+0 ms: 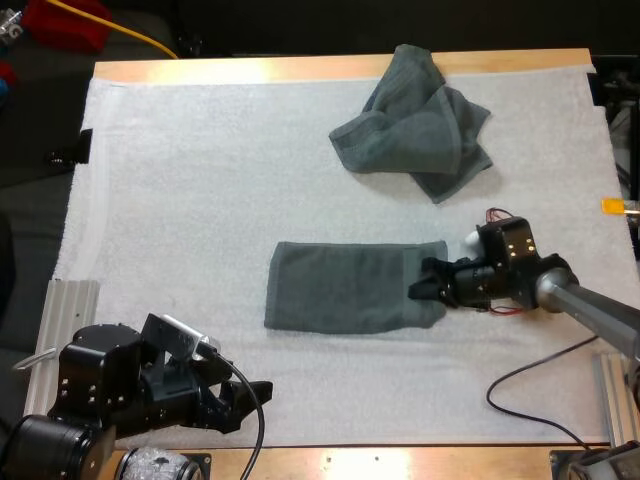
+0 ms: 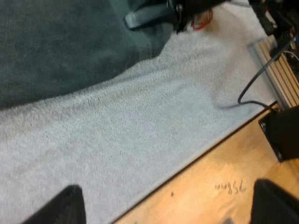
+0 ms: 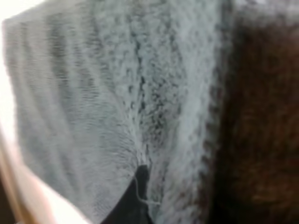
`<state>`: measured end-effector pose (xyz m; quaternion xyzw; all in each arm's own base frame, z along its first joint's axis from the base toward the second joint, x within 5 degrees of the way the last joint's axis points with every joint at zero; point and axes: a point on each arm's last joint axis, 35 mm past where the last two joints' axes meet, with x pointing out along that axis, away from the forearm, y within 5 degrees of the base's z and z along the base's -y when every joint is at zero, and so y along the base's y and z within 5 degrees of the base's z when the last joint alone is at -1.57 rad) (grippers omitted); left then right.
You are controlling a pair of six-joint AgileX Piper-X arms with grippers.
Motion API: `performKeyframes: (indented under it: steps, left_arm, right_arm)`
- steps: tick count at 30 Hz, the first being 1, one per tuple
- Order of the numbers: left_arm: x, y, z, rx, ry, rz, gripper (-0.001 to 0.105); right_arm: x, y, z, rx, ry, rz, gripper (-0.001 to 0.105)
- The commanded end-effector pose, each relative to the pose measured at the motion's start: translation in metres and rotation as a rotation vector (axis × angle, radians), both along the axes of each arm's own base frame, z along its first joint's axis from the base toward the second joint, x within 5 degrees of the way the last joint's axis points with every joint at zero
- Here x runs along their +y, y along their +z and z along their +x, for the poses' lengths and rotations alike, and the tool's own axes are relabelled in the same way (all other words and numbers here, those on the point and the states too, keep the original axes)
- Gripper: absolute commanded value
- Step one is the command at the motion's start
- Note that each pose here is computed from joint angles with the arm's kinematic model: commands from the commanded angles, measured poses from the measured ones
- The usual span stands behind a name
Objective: Pick towel from pile, fold and stack
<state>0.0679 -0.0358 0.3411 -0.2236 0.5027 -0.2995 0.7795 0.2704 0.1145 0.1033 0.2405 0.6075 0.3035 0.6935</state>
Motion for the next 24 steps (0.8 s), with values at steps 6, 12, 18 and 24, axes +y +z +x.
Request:
performKeyframes:
  steps: [6, 12, 18, 24]
  left_arm:
    - [0.000, 0.003, -0.002, -0.014, -0.010, -0.005, 0.070]
    - [0.000, 0.003, -0.002, -0.014, -0.010, -0.005, 0.070]
    - [0.000, 0.003, -0.002, -0.014, -0.010, -0.005, 0.070]
    - [0.000, 0.003, -0.002, -0.014, -0.010, -0.005, 0.070]
  right_arm:
    - [-0.008, 0.018, -0.001, -0.009, 0.091, -0.286, 0.002]
    - [-0.014, 0.045, 0.007, -0.018, 0.218, -0.547, 0.001]
    - [-0.016, 0.061, 0.012, -0.008, 0.261, -0.671, 0.001]
    - [-0.006, 0.073, 0.012, -0.005, 0.261, -0.582, 0.001]
